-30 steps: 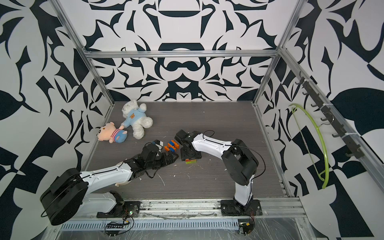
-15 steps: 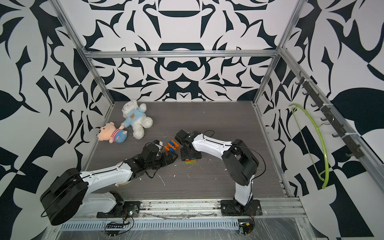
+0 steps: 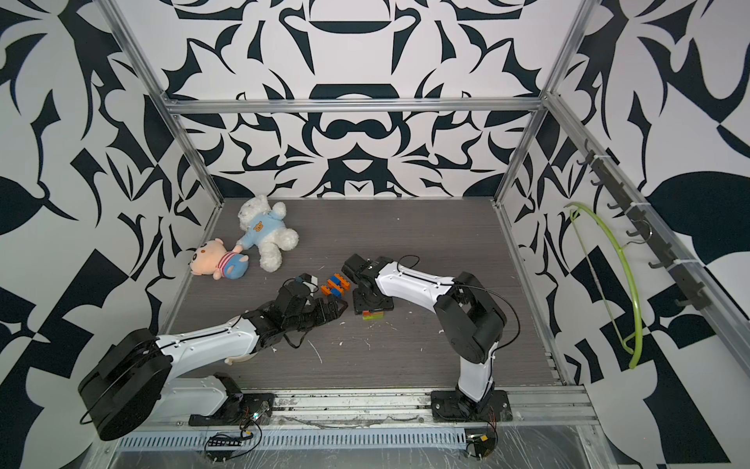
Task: Assemble the number 5 with lego
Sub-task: Assemble the lego brick with the lego brick.
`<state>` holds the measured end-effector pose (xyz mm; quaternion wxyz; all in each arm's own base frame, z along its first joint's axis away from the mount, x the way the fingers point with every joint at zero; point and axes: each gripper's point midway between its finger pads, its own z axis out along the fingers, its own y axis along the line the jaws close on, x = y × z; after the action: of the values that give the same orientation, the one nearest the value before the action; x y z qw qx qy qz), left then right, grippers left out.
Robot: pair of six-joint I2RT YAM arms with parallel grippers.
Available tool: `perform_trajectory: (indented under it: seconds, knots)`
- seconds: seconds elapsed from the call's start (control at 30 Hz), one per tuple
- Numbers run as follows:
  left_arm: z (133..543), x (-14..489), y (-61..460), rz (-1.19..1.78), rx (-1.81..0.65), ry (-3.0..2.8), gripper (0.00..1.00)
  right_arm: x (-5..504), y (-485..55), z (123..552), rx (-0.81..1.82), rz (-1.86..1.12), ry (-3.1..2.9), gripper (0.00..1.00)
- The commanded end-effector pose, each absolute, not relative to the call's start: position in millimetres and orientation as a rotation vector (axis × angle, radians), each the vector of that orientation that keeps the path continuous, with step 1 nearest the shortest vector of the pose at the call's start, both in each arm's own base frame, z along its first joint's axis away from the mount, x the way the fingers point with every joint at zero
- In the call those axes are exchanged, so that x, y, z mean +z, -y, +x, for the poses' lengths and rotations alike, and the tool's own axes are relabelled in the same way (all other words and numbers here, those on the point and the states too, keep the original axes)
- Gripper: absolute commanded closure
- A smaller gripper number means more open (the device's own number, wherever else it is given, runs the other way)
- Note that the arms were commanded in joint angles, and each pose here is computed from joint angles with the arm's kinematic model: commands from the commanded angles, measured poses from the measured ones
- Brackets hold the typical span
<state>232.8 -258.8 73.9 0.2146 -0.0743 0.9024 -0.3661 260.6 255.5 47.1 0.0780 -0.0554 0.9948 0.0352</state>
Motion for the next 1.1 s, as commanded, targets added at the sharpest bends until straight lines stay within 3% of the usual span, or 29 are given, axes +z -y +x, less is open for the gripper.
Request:
perform_trajectory:
  seconds: [0.0, 1.07]
  knots:
    - [237, 83, 261, -0.203, -1.026, -2.480, 0.01, 28, -240, 248, 0.003, -0.144, -3.048, 0.36]
    - [237, 95, 266, -0.181, -1.054, -2.452, 0.01, 28, -245, 241, 0.047, -0.134, -3.051, 0.36]
